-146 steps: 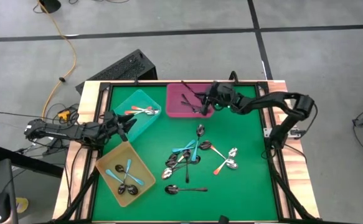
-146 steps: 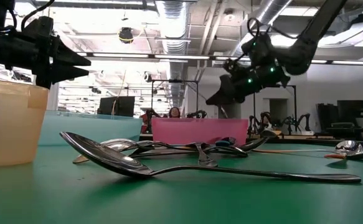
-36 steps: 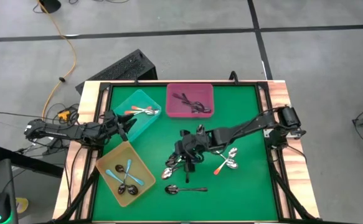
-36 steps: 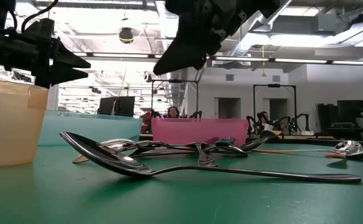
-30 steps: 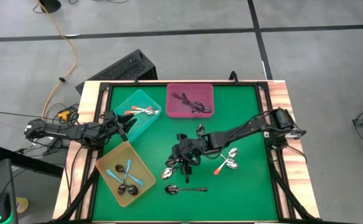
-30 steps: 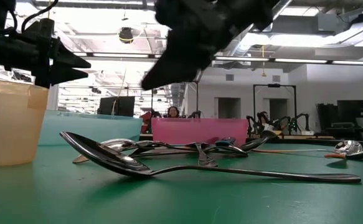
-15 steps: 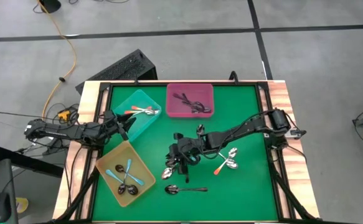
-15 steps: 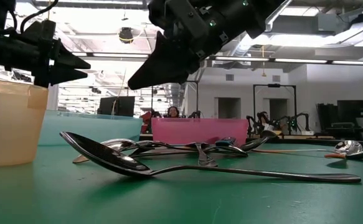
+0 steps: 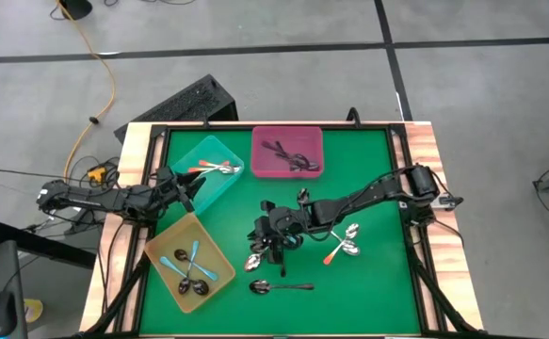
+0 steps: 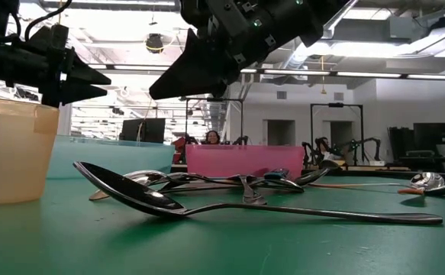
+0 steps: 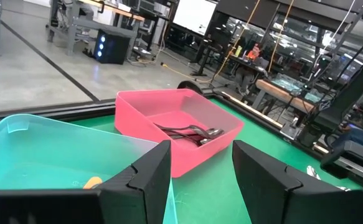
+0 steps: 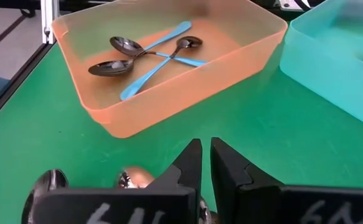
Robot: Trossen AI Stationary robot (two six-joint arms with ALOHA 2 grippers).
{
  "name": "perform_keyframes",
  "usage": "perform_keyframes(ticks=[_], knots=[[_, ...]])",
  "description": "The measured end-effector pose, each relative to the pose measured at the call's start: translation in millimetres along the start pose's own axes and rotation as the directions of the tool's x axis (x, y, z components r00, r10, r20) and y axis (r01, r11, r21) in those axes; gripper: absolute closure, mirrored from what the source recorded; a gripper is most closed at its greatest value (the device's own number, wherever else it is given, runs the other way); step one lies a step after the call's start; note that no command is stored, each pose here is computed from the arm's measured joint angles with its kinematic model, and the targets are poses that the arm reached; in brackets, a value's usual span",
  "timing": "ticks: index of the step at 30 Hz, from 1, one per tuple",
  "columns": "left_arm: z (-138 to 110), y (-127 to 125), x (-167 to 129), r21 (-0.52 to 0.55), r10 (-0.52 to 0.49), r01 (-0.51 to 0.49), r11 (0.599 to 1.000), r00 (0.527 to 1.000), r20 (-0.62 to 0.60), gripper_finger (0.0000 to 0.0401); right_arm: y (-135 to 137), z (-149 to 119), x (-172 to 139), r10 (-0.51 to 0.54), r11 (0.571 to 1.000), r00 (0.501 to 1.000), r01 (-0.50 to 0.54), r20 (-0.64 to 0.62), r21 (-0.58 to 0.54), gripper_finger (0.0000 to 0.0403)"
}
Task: Sort silverware by color (type)
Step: Put the blue spoon into the orange bin
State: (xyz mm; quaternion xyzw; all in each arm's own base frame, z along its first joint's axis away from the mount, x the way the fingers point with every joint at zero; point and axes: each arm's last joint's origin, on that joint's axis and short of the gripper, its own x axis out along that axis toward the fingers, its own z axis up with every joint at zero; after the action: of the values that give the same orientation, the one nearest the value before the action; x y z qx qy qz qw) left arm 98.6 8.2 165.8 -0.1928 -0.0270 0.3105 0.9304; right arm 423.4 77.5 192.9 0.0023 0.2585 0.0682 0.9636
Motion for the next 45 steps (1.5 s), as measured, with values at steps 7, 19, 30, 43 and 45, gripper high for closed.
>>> perform_keyframes(ticks=[7, 19, 30, 43, 45], knots=[[0.0, 0.0, 0.0, -0.002, 0.0, 0.0, 1.0, 1.0, 0.0, 0.0243, 0.2, -0.2, 0.0, 0.0, 1.0, 1.0, 0.0, -0.002, 0.001, 0.0358], [0.5, 0.5, 0.0, -0.014, 0.018, -0.018, 1.0, 1.0, 0.01, 0.0243, -4.4, 2.0, -0.1, -0.009, 1.0, 1.0, 0.009, 0.016, 0.02, 0.0358], [1.5, 1.5, 0.0, 0.012, 0.059, -0.059, 0.998, 0.998, 0.035, 0.0243, -30.5, 2.9, -0.6, -0.068, 0.998, 0.998, 0.068, 0.016, -0.006, 0.0358], [1.3, 1.8, 0.0, 0.015, 0.064, -0.065, 0.998, 0.997, 0.035, 0.0243, -31.7, 3.0, -0.6, -0.067, 0.998, 0.998, 0.068, 0.017, -0.004, 0.0358], [1.3, 1.8, 0.0, 0.015, 0.065, -0.066, 0.998, 0.997, 0.035, 0.0243, -31.7, 2.9, -0.6, -0.067, 0.998, 0.998, 0.067, 0.016, -0.004, 0.0358]])
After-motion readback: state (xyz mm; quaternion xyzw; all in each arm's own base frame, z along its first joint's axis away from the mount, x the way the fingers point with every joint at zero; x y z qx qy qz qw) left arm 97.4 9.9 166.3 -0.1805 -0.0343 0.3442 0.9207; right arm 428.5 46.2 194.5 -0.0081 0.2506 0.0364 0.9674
